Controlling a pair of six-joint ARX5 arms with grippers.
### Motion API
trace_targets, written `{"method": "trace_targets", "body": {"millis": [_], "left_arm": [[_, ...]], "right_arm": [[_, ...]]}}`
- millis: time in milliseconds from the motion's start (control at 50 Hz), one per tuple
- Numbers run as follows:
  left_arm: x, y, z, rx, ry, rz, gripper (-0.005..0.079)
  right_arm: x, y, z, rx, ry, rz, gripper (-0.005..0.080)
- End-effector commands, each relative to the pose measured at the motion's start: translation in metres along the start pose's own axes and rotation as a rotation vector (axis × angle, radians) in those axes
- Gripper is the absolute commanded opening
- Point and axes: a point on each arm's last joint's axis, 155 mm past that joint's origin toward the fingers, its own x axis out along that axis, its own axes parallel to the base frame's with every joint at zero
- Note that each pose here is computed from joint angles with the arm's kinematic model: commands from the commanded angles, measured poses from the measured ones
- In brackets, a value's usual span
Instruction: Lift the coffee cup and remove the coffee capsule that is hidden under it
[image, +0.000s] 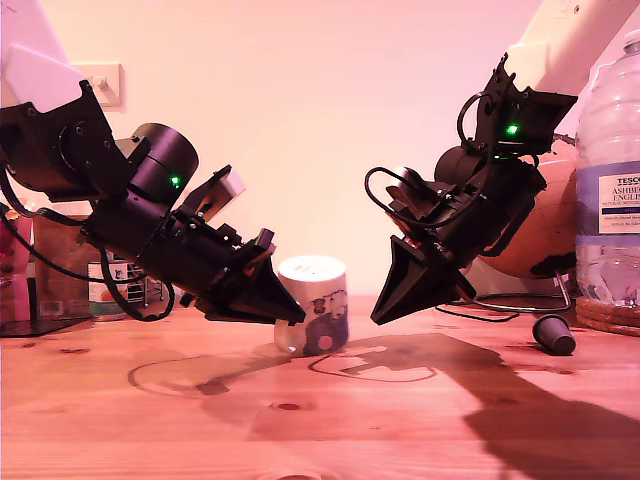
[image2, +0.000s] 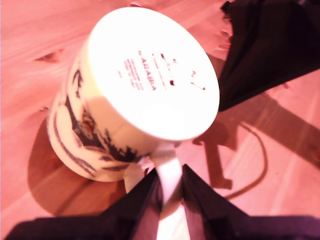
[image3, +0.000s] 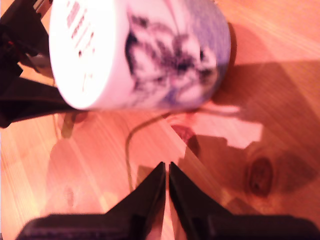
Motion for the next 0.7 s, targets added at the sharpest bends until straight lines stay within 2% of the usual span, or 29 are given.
{"method": "trace_targets", "body": {"millis": [0,140,560,680], "left_arm": [[-0.006,0.002,0.003,0.011,-0.007,0.024,-0.0021],[-0.010,0.003,0.010,0.013,-0.019,0.026,-0.0021],[-0.012,-0.005,0.011,-0.139,-0.008,-0.033,-0.0021],[-0.014,-0.001,0.017,-0.142,-0.020,-0.029,-0.0021]], "right_arm": [[-0.004,0.012,0.012,-0.035,-0.021,0.007,-0.0013],[-0.004,0.012,0.012,-0.036,-0.020,0.008,-0.0013],[0.003,0.022,0.013,-0.058,-0.013,0.018,-0.0013],[0.003,0.022,0.013,-0.059,-0.013,0.018,-0.0013]]}}
